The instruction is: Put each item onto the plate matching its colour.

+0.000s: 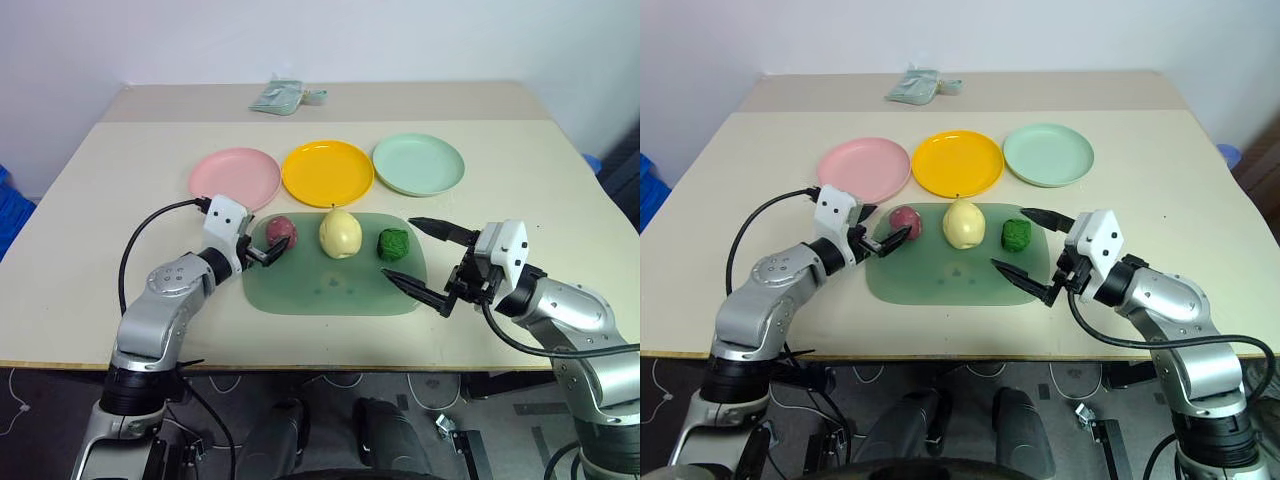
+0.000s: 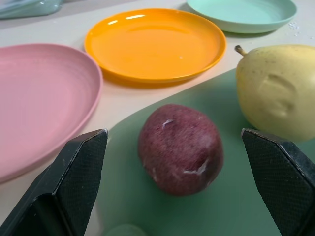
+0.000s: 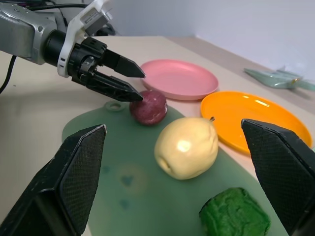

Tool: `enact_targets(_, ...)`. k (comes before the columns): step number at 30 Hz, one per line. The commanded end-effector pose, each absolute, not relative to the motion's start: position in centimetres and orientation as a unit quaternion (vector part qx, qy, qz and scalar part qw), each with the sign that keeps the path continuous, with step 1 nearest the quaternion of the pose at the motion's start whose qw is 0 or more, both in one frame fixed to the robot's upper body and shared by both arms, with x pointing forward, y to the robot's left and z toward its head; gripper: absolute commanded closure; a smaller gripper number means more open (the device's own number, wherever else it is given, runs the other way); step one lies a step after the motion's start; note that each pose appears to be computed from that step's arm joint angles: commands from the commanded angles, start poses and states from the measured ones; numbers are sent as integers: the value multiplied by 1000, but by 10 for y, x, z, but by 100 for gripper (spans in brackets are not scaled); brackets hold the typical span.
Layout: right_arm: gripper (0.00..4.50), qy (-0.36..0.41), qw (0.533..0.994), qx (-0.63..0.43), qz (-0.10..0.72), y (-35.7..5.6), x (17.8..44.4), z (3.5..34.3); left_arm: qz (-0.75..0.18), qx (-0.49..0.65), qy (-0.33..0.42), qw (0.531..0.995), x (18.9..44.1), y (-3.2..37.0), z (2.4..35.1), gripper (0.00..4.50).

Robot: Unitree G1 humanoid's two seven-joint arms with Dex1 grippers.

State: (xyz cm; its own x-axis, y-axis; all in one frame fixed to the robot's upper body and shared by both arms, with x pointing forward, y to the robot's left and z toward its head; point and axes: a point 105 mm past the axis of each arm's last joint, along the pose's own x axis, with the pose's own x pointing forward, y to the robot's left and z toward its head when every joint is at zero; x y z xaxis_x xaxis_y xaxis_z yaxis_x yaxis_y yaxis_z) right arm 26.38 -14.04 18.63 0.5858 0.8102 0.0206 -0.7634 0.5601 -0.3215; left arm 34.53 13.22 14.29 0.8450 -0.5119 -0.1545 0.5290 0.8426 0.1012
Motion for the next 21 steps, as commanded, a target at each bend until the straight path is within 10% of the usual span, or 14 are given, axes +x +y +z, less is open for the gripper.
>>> enact_targets(1,0,-108,880,-153,437,-142,264,197,-267,82,67,958,352,129,143,5)
enact_targets(10,0,-102,883,-156,431,-147,261,189,-271,91,90,954,367,118,127,263)
enact_targets(21,0,-111,887,-153,421,-144,264,193,-137,85,0,987,388,164,174,273)
